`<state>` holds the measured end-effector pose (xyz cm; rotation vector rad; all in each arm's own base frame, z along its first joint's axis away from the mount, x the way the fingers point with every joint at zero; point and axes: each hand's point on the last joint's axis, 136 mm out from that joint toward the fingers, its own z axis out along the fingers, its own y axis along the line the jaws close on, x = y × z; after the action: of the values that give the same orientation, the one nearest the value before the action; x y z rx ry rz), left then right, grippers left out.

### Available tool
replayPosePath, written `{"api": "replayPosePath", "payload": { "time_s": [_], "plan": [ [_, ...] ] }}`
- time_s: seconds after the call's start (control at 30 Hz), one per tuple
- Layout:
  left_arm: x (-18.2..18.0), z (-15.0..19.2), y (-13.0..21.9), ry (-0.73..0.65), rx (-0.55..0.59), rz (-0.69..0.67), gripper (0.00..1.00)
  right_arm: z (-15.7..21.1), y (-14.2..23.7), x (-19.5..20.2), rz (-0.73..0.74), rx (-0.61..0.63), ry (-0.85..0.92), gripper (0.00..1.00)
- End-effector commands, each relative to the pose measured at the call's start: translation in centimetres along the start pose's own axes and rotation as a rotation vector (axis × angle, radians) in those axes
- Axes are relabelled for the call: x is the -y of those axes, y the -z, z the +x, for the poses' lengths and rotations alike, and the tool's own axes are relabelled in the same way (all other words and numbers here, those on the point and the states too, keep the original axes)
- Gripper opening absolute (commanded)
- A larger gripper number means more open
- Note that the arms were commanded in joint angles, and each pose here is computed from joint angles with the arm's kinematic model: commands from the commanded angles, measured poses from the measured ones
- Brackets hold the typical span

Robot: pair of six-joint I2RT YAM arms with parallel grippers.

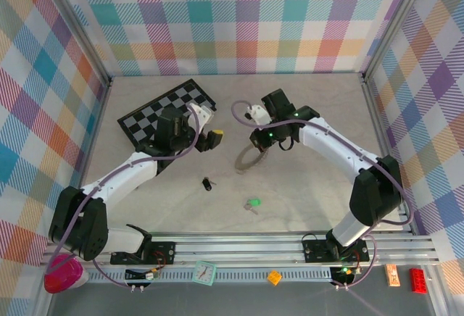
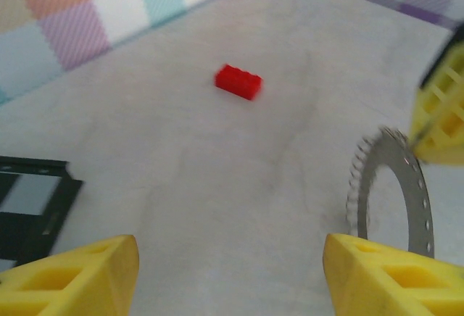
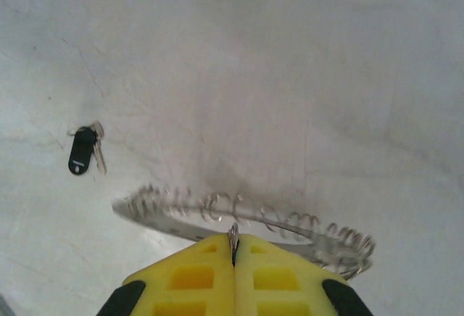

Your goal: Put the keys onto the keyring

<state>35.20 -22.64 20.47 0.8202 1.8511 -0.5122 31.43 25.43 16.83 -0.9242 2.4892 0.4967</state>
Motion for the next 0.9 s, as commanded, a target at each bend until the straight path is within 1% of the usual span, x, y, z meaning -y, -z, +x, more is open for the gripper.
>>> {"api": "replayPosePath", "payload": {
  "time_s": [0.0, 0.13, 0.23, 0.4, 0.53, 0.6, 0.7, 0.87],
  "plan": [
    [2.3, -0.6, 0.0, -0.092, 0.071, 0.129, 0.67, 0.9, 1.1, -0.2, 0.008, -0.055, -0.091, 0.0],
    [2.4, -0.4, -0.6, -0.071, 0.078, 0.14, 0.66, 0.0, 1.4, -0.6, -0.015, 0.001, -0.082, 0.0],
    [2.4, -0.9, -0.8, -0.044, 0.096, 0.15, 0.63, -0.7, 1.5, -1.4, -0.055, 0.088, -0.032, 0.0],
    [2.9, -2.3, -0.8, 0.014, 0.142, 0.19, 0.55, -2.3, 2.5, -2.9, -0.12, 0.288, 0.163, 0.0],
    [3.6, -3.0, -0.8, 0.035, 0.165, 0.245, 0.51, -3.5, 3.8, -3.7, -0.18, 0.425, 0.264, 0.0],
    [4.3, -3.4, -0.6, 0.037, 0.179, 0.287, 0.48, -4.1, 4.8, -4.4, -0.237, 0.495, 0.304, 0.0],
    [5.3, -3.9, 0.0, 0.03, 0.208, 0.348, 0.44, -4.3, 6.1, -5.9, -0.316, 0.577, 0.393, 0.0],
    [6.7, -4.2, 1.6, 0.019, 0.26, 0.405, 0.43, -3.9, 7.9, -8.3, -0.414, 0.677, 0.535, 0.0]
  ]
}}
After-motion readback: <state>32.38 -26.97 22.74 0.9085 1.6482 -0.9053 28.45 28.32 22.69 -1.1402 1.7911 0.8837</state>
